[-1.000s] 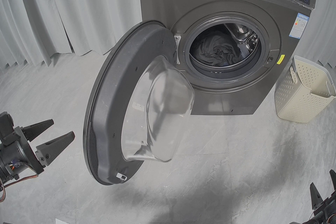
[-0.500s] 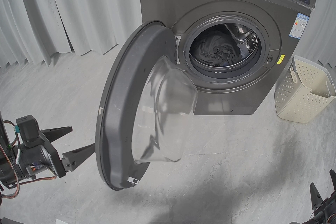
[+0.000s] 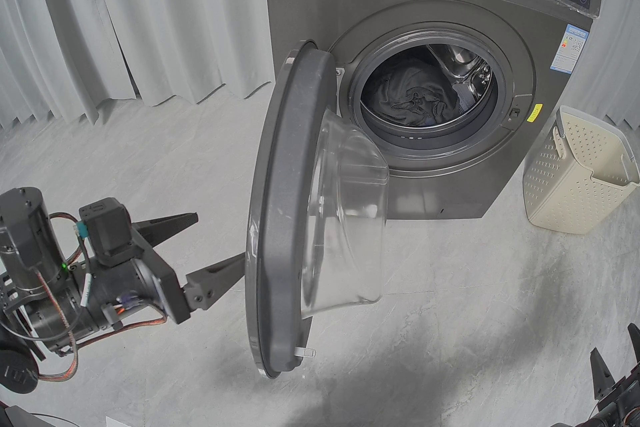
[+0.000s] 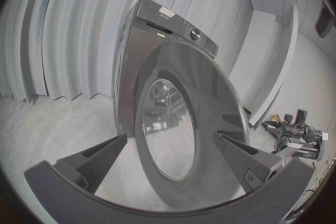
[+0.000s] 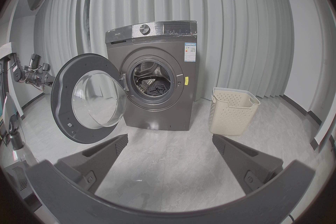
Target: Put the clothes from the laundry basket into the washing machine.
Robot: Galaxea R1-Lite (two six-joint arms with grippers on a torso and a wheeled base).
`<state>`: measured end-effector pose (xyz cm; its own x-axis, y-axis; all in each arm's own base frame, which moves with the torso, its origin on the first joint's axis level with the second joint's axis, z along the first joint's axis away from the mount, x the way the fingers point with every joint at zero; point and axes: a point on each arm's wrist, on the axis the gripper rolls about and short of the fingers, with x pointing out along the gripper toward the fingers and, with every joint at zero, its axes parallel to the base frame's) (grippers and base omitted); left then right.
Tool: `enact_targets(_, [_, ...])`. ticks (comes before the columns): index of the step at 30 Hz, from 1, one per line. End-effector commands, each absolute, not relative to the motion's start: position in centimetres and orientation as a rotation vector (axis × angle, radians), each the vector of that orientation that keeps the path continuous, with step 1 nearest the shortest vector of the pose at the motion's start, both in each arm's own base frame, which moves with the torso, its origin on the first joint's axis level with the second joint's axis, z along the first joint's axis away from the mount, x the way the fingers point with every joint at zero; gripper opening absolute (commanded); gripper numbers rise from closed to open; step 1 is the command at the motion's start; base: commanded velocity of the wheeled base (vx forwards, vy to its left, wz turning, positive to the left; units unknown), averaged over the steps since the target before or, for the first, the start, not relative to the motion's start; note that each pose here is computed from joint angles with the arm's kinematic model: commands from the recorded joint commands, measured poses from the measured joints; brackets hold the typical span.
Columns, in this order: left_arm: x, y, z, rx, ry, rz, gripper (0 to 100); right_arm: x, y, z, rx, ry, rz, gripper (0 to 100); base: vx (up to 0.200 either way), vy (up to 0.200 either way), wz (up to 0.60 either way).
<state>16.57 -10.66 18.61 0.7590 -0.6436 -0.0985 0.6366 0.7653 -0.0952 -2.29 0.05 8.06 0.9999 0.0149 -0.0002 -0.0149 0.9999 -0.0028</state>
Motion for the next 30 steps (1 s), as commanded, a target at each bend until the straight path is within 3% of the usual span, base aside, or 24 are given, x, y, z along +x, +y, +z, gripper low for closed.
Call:
enact_targets(1, [19.1,-13.7,17.0,-0.063,0.159,-0.685,100,-2.2,0.0,7.6,-0.003,0.011,0.015,100,0.000,0.000,0.00])
enact_targets(10, [21.6,-18.4,17.1,-0.108,0.047,-0.683,100,-2.2,0.0,7.6,-0.003,0.011,0.015,100,0.000,0.000,0.00])
enact_targets(30, [27.4,-24.0,18.3,-0.147,-0.084,-0.684,100,-2.2,0.0,7.6,-0.003,0.011,0.015,100,0.000,0.000,0.00])
